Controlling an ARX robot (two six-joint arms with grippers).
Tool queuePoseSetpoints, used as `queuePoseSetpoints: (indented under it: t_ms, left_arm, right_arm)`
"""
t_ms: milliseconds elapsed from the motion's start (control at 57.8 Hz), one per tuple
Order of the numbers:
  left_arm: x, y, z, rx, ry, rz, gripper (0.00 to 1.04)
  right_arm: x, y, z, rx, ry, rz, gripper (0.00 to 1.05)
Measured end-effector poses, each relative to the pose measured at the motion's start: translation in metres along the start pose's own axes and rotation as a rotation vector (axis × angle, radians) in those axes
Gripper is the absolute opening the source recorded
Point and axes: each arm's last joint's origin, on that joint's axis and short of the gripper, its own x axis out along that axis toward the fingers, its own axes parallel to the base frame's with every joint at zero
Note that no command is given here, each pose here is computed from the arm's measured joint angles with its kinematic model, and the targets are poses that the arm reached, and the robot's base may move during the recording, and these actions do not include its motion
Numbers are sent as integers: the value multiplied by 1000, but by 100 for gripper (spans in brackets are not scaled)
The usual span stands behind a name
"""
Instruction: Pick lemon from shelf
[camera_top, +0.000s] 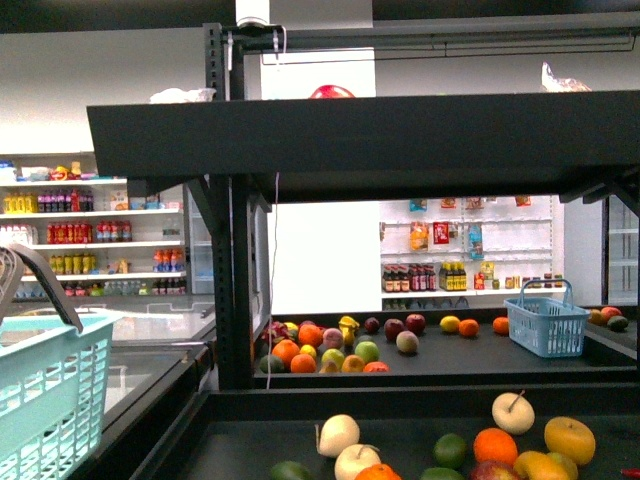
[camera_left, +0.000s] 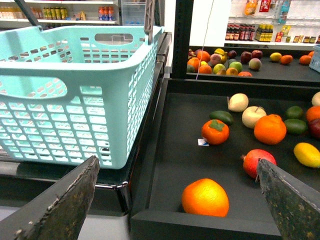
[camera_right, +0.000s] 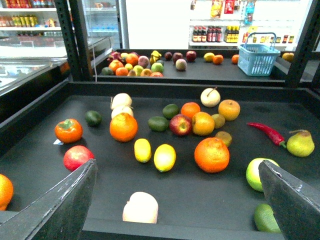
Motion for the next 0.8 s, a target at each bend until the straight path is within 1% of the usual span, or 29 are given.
queuePoseSetpoints:
  t_ms: [623, 640, 657, 726, 795]
  left_arm:
    - [0, 0, 0, 0, 0, 0, 97]
    - [0, 0, 0, -9, 6, 3, 97]
    - [0, 0, -1, -53, 37, 19, 97]
    - [5, -1, -1, -173, 93, 16, 97]
    - [12, 1, 9, -287, 110, 12, 97]
  right_arm:
    - [0, 0, 0, 0, 0, 0, 97]
    - [0, 0, 0, 0, 0, 0, 97]
    - [0, 0, 0, 0, 0, 1, 97]
    - [0, 0, 0, 0, 0, 0, 97]
    - [0, 0, 0, 0, 0, 0, 97]
